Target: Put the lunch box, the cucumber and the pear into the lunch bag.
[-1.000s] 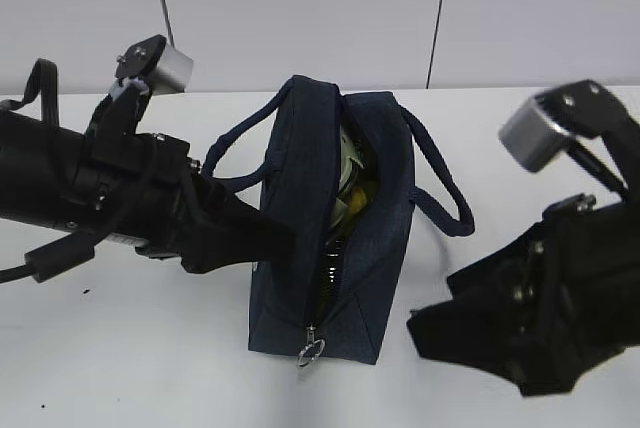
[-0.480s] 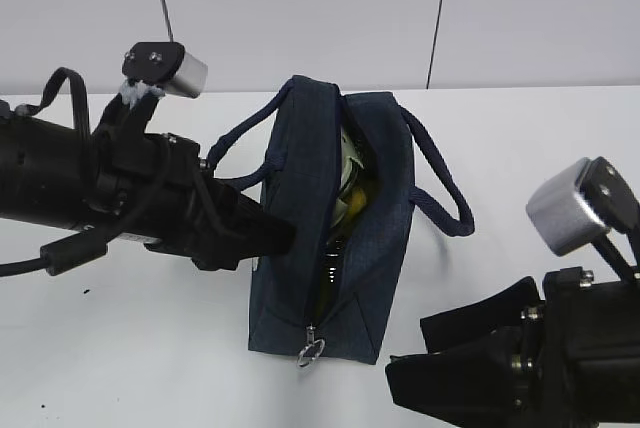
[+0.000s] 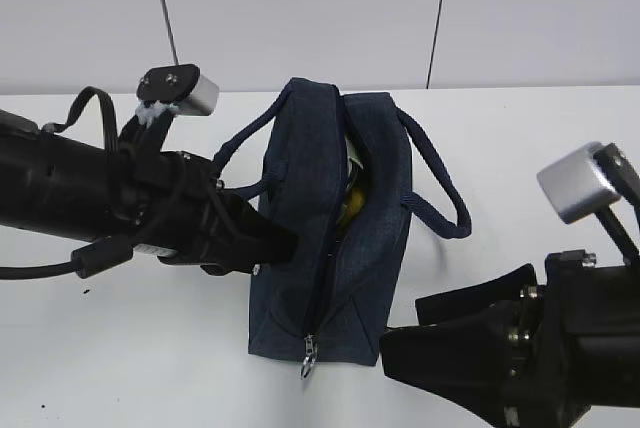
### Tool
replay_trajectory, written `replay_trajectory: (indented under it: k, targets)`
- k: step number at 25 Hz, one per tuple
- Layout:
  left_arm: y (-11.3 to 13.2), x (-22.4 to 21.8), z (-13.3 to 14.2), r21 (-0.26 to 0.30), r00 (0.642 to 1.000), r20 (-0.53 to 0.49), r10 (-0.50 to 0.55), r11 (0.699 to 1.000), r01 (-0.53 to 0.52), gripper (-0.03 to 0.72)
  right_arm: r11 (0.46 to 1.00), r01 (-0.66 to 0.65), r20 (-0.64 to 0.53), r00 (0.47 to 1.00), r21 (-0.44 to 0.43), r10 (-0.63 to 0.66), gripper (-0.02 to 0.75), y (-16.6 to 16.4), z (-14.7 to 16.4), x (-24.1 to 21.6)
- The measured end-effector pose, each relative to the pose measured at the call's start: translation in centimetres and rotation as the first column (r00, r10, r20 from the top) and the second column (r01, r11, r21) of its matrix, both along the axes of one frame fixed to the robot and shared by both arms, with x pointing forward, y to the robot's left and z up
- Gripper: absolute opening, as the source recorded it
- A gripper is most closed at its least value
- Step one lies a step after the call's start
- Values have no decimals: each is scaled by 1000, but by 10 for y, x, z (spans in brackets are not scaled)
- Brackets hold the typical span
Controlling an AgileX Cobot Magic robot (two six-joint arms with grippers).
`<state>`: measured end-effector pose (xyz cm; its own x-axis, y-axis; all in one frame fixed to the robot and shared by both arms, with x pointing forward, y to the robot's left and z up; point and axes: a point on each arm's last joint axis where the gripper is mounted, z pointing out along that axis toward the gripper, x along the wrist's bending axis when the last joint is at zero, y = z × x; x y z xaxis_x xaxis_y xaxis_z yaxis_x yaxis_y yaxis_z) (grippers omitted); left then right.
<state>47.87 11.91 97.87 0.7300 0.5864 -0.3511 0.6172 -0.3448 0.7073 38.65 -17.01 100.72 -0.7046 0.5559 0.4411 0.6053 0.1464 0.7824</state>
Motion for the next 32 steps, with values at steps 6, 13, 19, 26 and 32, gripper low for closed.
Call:
replay_trajectory:
  k: [6, 13, 19, 26, 32]
  targets:
    - [-2, 2, 3, -58, 998, -33, 54, 997, -56, 90, 993, -75, 96, 992, -88, 84, 440, 0, -10, -1]
    - [-4, 4, 5, -107, 992, -70, 106, 988, -113, -13, 965, -170, 136, 971, -198, 199, 440, 6, -40, 12]
    - [-4, 5, 5, -123, 989, -83, 125, 983, -135, -13, 933, -293, 149, 933, -211, 327, 440, 18, -67, 21]
    - [-4, 5, 5, -123, 989, -84, 125, 983, -135, -13, 905, -338, 147, 912, -257, 383, 440, 26, -86, 37]
    - [-4, 5, 5, -123, 989, -84, 125, 983, -135, -13, 897, -349, 201, 891, -272, 407, 439, 30, -82, 47]
